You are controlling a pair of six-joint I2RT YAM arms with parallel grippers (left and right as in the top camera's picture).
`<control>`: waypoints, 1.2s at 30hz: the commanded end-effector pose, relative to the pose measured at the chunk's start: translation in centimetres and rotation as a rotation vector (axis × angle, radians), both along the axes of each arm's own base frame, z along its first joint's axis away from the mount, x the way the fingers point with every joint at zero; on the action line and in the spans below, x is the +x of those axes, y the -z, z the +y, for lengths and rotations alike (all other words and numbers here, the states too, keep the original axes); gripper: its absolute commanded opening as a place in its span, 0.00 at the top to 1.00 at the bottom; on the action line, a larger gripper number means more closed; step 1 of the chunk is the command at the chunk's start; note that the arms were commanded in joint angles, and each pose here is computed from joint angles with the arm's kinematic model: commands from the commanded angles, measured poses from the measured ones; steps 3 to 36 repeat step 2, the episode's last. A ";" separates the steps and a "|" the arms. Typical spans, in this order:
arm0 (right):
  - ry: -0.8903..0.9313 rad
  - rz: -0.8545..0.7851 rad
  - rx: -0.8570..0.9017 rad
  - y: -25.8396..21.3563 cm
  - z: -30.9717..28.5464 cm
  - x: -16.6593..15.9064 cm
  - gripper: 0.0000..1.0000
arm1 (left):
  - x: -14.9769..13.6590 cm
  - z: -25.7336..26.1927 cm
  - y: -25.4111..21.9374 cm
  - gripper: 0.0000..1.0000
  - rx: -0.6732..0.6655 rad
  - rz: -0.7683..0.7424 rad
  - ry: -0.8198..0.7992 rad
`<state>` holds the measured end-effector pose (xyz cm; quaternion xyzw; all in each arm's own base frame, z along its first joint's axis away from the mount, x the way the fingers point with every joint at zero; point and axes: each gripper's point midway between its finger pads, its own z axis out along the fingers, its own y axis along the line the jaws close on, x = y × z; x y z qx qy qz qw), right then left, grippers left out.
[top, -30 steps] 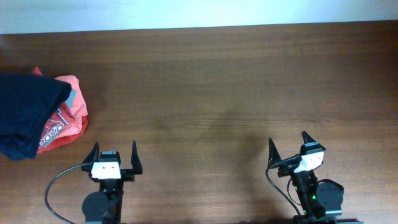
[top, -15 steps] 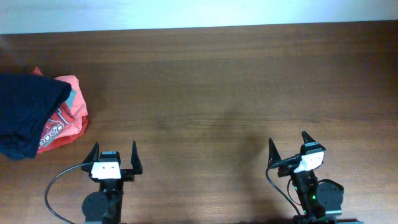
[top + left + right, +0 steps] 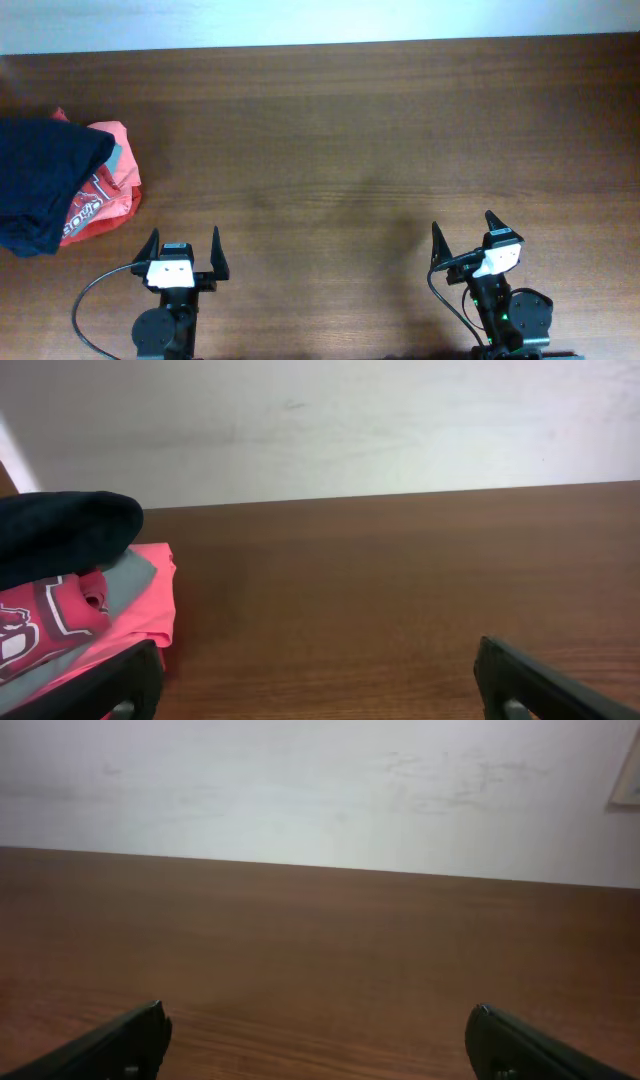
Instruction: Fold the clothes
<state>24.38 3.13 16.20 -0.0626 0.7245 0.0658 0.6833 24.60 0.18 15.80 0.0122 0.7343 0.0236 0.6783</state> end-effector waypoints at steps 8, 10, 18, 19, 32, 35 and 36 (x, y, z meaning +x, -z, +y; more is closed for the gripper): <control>-0.009 0.004 0.007 0.2 0.1 0.0 0.01 | 0.0 0.3 0.1 0.01 0.009 -0.002 -0.015; -0.009 0.004 0.007 0.2 0.1 0.0 0.01 | 0.0 0.3 0.1 0.01 0.009 -0.002 -0.015; -0.009 0.004 0.007 0.2 0.1 0.0 0.01 | 0.0 0.3 0.1 0.01 0.009 -0.002 -0.015; -0.009 0.004 0.007 0.2 0.1 0.0 0.01 | 0.0 0.3 0.1 0.01 0.009 -0.002 -0.015; -0.009 0.004 0.007 0.2 0.1 0.0 0.01 | 0.0 0.3 0.1 0.01 0.009 -0.002 -0.015; -0.009 0.004 0.007 0.2 0.1 0.0 0.01 | 0.0 0.3 0.1 0.01 0.009 -0.002 -0.015; -0.009 0.004 0.007 0.2 0.1 0.0 0.01 | 0.0 0.3 0.1 0.01 0.009 -0.002 -0.015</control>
